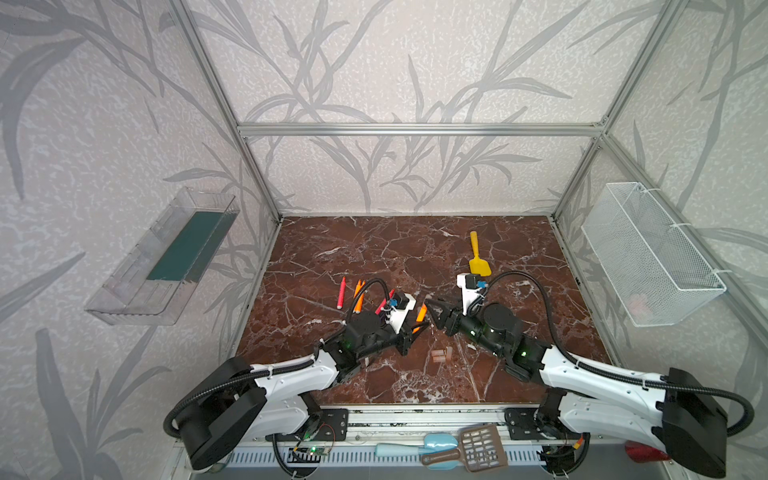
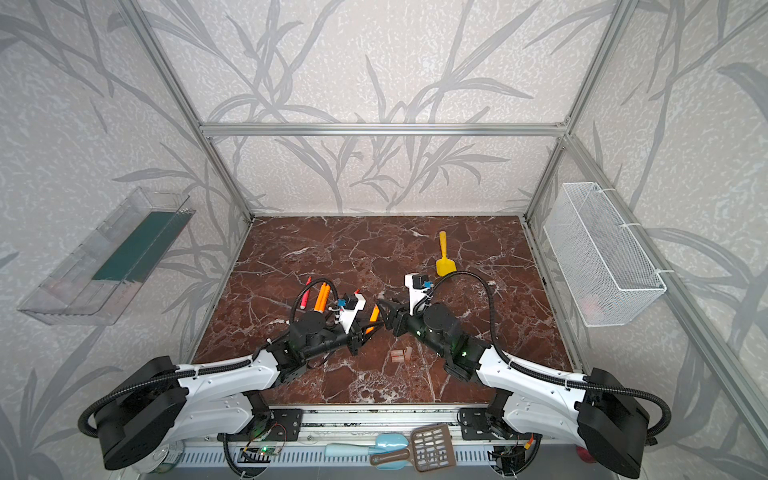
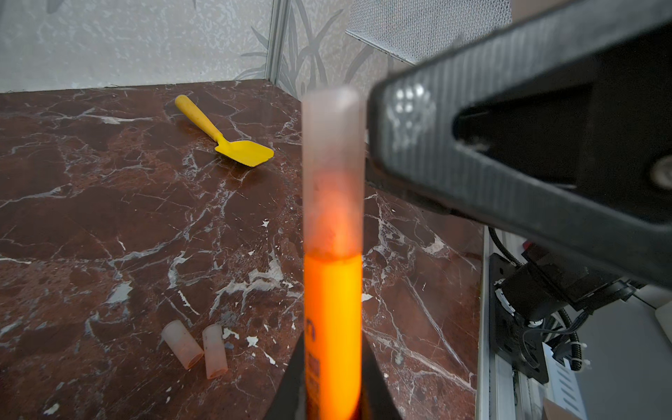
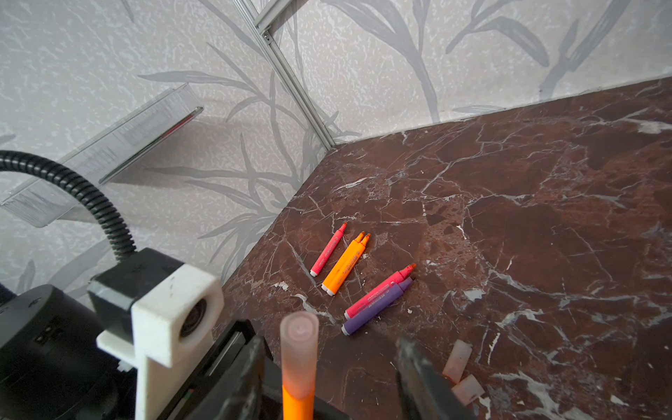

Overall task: Insert the pens into the pen caps
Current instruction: 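Press the pink cap down onto the orange marker with the right gripper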

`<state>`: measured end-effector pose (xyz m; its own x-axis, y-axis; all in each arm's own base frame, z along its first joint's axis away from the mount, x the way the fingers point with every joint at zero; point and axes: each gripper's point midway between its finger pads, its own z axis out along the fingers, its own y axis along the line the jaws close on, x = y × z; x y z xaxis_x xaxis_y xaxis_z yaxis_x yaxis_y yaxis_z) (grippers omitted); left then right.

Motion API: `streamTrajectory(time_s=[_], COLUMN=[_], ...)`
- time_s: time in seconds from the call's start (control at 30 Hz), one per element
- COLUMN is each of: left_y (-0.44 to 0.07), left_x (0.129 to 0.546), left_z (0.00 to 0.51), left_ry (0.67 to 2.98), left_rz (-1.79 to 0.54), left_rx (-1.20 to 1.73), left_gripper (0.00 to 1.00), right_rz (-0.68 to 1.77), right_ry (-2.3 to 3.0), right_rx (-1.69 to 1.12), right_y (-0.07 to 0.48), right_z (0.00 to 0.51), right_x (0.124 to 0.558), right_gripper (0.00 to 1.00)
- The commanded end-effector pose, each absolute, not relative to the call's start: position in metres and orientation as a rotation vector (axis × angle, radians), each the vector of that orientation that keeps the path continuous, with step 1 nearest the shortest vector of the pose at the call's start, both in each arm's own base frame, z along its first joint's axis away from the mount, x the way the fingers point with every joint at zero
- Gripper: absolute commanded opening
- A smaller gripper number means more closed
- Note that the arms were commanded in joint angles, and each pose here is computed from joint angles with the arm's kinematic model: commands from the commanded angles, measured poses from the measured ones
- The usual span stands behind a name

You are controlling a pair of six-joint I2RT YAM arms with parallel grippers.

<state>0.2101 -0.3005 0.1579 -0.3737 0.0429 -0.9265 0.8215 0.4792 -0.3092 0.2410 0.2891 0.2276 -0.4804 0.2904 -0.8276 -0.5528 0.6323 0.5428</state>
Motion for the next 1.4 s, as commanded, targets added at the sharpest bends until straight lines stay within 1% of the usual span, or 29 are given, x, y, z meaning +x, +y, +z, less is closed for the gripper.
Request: streamTrajectory(time_s=[0.0, 0.27, 0.7, 0.83, 0.9, 0.97, 1.07, 1.17, 1.23, 1.37], left_y=[-0.306, -0.315, -0.317, -0.318, -0.317, -0.317, -0.318, -0.318, -0.318, -0.317], left_x=[0.203, 0.202, 0.202, 0.203, 0.205, 0.208, 0.209, 0.209, 0.208, 0.209], left_z=[0.152, 0.15, 0.153, 0.154, 0.155, 0.157, 0.16, 0.163, 0.163, 0.163], left_ry=[1.74, 1.733, 1.724, 1.72, 1.72, 1.72, 1.716, 1.707, 1.707, 1.708], left_rz=[-1.016, -1.032, -1.027, -1.025, -1.018, -1.011, -1.014, -1.015, -1.014, -1.011], left_rx=[0.798, 0.804, 0.805, 0.8, 0.785, 0.772, 0.77, 0.769, 0.768, 0.76], left_gripper=[0.0, 0.0, 0.0, 0.0, 0.0, 0.0, 0.0, 0.0, 0.0, 0.0], right_rz=[1.04, 1.048, 1.046, 1.05, 1.052, 1.062, 1.075, 1.084, 1.087, 1.087], right_ry=[1.787, 1.792, 1.809, 1.806, 1.811, 1.812, 1.814, 1.813, 1.809, 1.809], right_rx=[-0.211, -0.198, -0.183, -0.187, -0.191, -0.198, -0.211, -0.219, -0.218, -0.218], right_y=[0.294, 0.296, 0.298, 0.299, 0.3, 0.302, 0.305, 0.307, 0.307, 0.306], right_z=[0.243, 0.244, 0.235, 0.235, 0.233, 0.233, 0.232, 0.233, 0.234, 0.233], right_x=[0.244, 0.245, 0.248, 0.248, 0.247, 0.247, 0.246, 0.245, 0.245, 0.244], right_gripper=[0.56, 0.4, 0.38, 0.26, 0.24, 0.24, 0.28, 0.27, 0.21, 0.15])
